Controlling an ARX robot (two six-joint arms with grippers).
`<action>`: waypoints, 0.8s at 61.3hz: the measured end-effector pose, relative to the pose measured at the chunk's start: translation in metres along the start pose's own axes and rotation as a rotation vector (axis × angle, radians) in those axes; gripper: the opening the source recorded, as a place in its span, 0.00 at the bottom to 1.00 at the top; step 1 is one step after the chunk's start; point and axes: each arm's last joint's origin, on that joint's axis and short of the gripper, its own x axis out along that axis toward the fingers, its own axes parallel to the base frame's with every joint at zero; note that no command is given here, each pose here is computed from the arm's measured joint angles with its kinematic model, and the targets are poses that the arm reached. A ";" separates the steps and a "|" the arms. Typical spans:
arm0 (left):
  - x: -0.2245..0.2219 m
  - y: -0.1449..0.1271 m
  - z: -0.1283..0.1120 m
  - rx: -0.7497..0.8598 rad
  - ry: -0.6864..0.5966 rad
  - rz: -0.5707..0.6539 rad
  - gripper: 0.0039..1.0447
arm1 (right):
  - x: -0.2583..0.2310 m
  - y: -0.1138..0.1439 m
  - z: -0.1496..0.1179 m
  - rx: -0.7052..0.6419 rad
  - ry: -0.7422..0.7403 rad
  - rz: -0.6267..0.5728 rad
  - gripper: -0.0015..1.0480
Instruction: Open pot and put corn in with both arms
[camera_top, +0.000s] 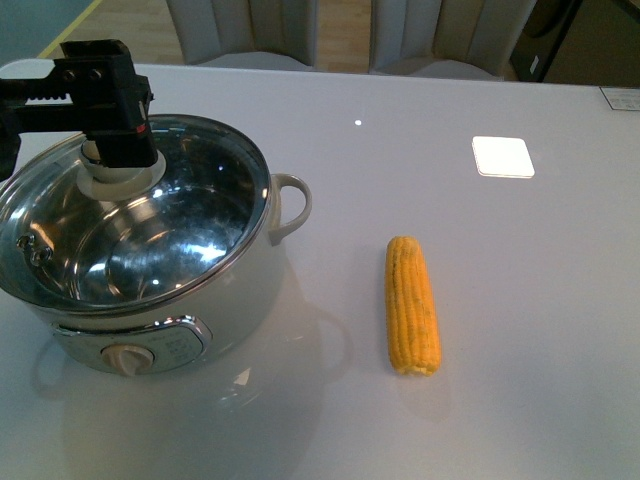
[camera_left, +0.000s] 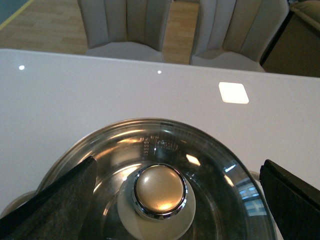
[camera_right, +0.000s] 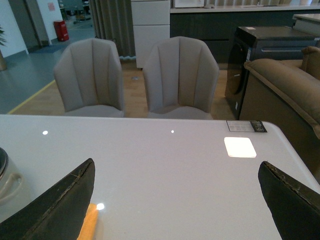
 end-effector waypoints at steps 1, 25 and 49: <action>0.001 0.000 0.000 0.000 -0.003 0.000 0.94 | 0.000 0.000 0.000 0.000 0.000 0.000 0.92; 0.043 0.002 -0.035 0.037 0.031 0.067 0.94 | 0.000 0.000 0.000 0.000 0.000 0.000 0.92; 0.055 0.001 -0.049 0.067 0.048 0.094 0.89 | 0.000 0.000 0.000 0.000 0.000 0.000 0.92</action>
